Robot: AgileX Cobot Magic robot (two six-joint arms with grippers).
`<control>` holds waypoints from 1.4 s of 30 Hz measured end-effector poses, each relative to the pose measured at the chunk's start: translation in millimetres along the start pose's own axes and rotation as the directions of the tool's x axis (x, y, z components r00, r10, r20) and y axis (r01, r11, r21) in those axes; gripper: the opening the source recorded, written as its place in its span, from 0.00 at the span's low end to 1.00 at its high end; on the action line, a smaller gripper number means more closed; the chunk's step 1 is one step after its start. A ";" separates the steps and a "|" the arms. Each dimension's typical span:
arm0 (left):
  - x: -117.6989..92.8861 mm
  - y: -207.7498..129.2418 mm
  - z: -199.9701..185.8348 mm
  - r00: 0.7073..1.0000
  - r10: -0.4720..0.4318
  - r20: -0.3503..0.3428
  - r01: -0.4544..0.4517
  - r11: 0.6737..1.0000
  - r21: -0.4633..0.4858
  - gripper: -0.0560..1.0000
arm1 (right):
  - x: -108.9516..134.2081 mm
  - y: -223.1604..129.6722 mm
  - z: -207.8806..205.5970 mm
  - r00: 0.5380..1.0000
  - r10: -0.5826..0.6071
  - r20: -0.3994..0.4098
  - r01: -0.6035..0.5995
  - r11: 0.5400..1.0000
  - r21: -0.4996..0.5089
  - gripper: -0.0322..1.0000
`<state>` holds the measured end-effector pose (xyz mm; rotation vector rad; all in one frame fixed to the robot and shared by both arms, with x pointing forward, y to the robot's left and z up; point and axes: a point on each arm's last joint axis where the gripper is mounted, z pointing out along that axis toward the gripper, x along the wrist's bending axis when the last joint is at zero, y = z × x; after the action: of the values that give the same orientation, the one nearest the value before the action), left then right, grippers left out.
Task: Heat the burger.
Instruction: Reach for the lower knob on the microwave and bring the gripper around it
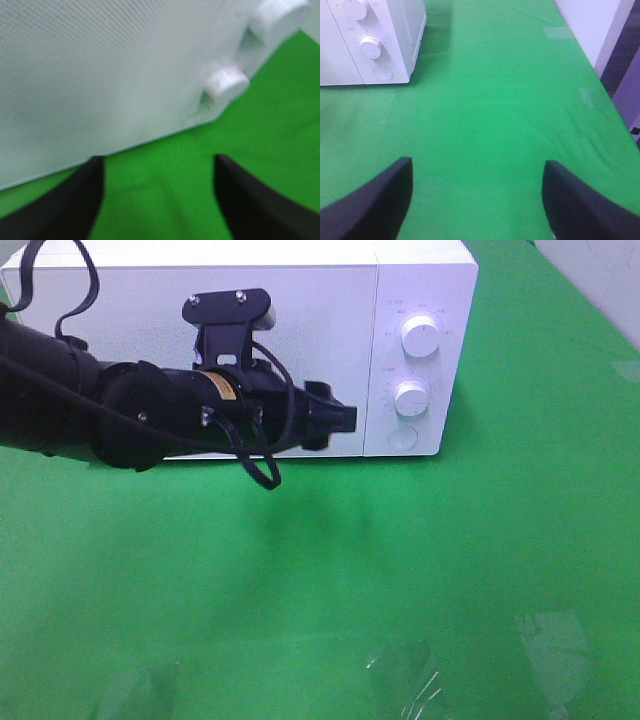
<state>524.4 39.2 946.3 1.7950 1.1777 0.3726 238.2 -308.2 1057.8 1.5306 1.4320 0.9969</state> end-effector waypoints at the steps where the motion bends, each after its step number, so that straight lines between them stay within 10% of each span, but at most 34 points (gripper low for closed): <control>1: -5.6 -6.1 -9.4 1.000 0.007 0.015 -0.008 0.997 0.074 0.88 | 0.0 0.0 0.0 1.000 0.000 0.000 0.000 1.000 0.000 0.71; 7: -14.5 -13.8 -45.0 0.999 0.007 0.051 -0.025 0.932 0.361 0.97 | 0.0 0.0 0.0 1.000 0.000 0.000 0.000 1.000 0.000 0.71; 17: -12.9 -4.1 -90.1 0.997 0.029 0.074 -0.062 0.857 0.511 0.97 | 0.0 0.0 0.0 1.000 0.000 0.000 0.000 1.000 0.000 0.71; 33: 118.7 31.4 -196.4 0.949 -0.155 -0.274 0.288 0.777 0.560 0.97 | 0.0 0.0 0.0 1.000 0.000 0.000 0.000 1.000 0.000 0.71; 42: 145.6 29.3 -255.6 0.882 -0.200 -0.426 0.418 0.750 0.513 0.97 | 0.0 0.0 0.0 1.000 0.000 0.000 0.000 1.000 0.000 0.71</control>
<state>442.9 293.9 1072.3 2.0460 1.9969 0.1156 238.2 -308.2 1057.8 1.5306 1.4320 0.9969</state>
